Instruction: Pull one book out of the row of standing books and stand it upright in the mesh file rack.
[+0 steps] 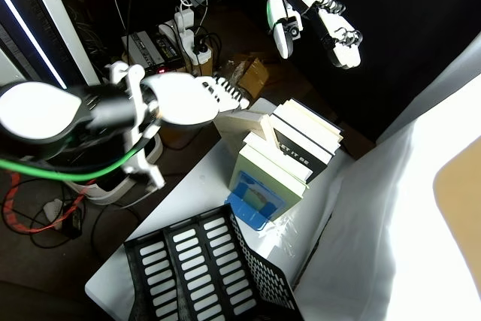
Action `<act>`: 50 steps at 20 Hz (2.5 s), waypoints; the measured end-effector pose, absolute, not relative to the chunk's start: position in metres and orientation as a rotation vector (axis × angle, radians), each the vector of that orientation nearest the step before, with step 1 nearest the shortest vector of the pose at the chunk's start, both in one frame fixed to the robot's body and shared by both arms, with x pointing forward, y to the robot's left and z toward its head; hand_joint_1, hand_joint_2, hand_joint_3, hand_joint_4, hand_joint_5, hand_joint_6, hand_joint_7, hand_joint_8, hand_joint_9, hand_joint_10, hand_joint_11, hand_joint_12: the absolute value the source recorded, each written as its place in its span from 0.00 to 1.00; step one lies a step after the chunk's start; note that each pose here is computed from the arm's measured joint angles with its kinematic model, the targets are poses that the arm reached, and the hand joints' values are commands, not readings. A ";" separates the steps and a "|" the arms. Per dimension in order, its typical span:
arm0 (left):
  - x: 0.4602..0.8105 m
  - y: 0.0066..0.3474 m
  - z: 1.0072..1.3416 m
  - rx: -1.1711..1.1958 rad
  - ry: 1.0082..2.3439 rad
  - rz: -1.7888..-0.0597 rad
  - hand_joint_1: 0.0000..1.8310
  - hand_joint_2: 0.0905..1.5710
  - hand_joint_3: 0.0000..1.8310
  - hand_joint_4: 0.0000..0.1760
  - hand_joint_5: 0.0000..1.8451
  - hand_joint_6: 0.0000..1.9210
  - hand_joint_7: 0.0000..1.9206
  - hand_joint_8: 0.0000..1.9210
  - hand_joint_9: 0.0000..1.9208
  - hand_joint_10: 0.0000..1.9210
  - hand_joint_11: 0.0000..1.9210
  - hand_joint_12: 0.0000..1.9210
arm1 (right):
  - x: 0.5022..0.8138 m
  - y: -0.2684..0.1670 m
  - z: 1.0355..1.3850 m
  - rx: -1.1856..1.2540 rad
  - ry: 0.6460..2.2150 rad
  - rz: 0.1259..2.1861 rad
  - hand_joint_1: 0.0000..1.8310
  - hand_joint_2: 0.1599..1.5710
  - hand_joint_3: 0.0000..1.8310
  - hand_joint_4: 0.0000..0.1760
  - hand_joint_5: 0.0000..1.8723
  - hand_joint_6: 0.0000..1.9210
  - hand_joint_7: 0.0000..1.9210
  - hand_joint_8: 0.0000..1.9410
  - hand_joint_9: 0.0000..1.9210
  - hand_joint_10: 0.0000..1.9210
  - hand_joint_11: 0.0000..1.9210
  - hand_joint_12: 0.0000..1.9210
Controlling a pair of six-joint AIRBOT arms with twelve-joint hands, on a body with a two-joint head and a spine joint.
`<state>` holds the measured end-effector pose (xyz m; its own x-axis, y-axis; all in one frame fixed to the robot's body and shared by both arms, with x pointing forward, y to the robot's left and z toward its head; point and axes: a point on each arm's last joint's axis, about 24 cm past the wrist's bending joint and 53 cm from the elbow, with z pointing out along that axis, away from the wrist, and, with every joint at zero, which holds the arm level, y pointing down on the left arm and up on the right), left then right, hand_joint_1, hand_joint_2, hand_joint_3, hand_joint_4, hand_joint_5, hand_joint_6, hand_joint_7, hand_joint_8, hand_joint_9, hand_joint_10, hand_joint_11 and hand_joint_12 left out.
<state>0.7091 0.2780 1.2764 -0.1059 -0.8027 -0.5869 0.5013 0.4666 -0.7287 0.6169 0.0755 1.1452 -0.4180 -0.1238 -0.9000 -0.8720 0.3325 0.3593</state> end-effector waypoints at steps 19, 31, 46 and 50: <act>0.709 0.278 1.276 -0.313 1.251 -1.132 0.41 0.84 0.00 0.00 0.09 0.00 0.09 0.00 0.00 0.18 0.00 0.78 | 0.600 0.149 1.123 -1.134 1.680 1.024 0.62 0.70 0.00 0.00 0.17 0.43 0.26 0.06 0.02 0.50 0.00 0.88; 0.708 0.280 1.280 -0.323 1.230 -1.144 0.33 0.87 0.01 0.00 0.09 0.00 0.07 0.00 0.00 0.13 0.00 0.80 | 0.592 0.167 1.104 -1.155 1.689 1.004 0.48 0.81 0.01 0.00 0.06 0.70 0.08 0.39 0.00 0.37 0.00 0.81; 0.707 0.280 1.283 -0.320 1.217 -1.155 0.36 0.86 0.00 0.00 0.10 0.00 0.09 0.00 0.00 0.21 0.00 0.83 | 0.601 0.171 1.087 -1.132 1.719 0.966 0.49 0.77 0.00 0.03 0.20 0.63 0.20 0.23 0.00 0.39 0.00 0.61; 0.706 0.280 1.284 -0.318 1.211 -1.161 0.42 0.82 0.00 0.00 0.12 0.00 0.10 0.00 0.00 0.22 0.00 0.86 | 0.604 0.170 1.083 -1.126 1.728 0.957 0.45 0.73 0.00 0.00 0.19 0.42 0.18 0.12 0.00 0.25 0.00 0.43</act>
